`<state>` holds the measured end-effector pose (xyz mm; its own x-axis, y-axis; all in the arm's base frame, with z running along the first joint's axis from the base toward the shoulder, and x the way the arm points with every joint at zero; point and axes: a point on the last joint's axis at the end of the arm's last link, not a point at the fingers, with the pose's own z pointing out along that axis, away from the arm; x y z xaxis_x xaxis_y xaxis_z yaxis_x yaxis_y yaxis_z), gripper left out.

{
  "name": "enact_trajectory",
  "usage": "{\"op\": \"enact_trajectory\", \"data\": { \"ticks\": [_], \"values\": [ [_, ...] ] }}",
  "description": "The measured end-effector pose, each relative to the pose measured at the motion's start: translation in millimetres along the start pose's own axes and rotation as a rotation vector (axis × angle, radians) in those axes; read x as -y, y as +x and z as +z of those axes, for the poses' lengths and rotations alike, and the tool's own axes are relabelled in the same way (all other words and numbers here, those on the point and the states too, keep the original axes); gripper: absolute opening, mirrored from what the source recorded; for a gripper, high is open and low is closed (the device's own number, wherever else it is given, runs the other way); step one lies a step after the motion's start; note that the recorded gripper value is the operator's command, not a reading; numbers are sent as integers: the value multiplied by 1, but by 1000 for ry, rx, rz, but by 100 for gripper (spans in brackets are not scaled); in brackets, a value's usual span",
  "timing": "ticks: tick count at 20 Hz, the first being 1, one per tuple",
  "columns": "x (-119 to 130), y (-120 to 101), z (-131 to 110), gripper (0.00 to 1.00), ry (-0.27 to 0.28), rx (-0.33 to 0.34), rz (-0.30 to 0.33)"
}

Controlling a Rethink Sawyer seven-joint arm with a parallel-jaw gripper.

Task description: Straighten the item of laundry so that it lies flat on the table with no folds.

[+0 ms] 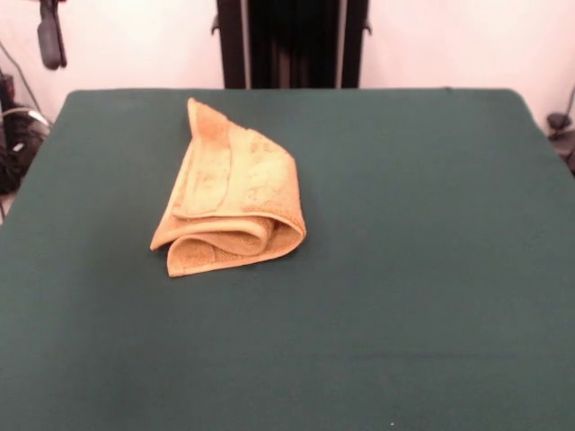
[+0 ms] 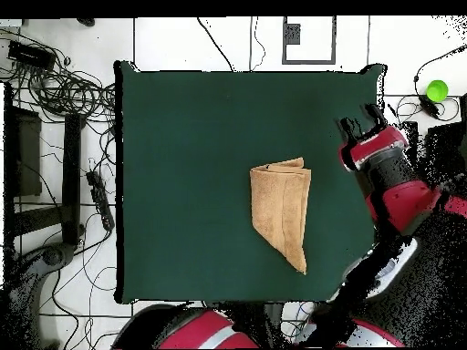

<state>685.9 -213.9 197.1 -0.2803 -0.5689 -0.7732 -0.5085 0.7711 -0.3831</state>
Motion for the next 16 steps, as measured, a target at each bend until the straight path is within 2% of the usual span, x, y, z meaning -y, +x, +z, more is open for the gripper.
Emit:
{"op": "enact_trajectory", "data": {
  "ticks": [5,11,16],
  "values": [
    [-1,-6,4,100,-20,71,27],
    [-5,-5,12,100,-26,94,49],
    [-17,-12,24,100,-49,111,78]
  ]
}}
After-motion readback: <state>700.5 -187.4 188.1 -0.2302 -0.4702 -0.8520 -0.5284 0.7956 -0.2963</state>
